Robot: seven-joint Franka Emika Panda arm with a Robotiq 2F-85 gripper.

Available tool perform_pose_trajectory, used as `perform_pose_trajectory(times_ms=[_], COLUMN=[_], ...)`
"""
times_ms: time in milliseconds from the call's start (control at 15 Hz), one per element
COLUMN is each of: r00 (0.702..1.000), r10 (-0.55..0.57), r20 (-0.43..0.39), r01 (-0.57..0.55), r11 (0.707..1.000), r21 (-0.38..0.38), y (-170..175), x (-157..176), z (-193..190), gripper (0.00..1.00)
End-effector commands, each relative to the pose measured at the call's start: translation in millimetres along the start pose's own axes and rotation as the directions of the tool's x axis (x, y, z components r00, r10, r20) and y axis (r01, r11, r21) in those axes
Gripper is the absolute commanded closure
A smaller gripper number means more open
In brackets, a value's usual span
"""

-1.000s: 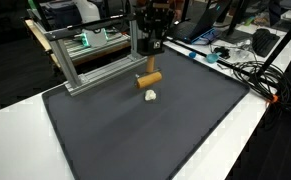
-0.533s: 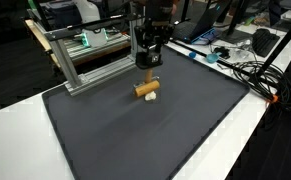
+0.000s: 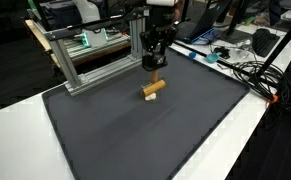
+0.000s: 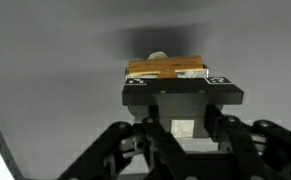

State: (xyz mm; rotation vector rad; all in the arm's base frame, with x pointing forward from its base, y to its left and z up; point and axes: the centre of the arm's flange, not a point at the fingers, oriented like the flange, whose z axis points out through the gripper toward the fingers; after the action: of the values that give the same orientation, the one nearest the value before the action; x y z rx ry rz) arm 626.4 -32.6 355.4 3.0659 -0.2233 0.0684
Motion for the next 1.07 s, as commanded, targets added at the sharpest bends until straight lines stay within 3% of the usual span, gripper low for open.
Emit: perform_pose_trajectory(times_ms=[0,800,1000], r00=[0.997,0.999,0.996], r10=[0.013,0.035,0.047], r20=[-0.078,-0.022,-0.071], r01=[-0.01,-0.035,-0.043], r11=[0.999,0.999,0.997], r21=[0.033,-0.012,0.059], y=[3.1,23.0,21.6], x=[-6.9,-23.0,-26.3], z=[1.0,12.2,11.7], gripper=[0.79,0.79,0.79])
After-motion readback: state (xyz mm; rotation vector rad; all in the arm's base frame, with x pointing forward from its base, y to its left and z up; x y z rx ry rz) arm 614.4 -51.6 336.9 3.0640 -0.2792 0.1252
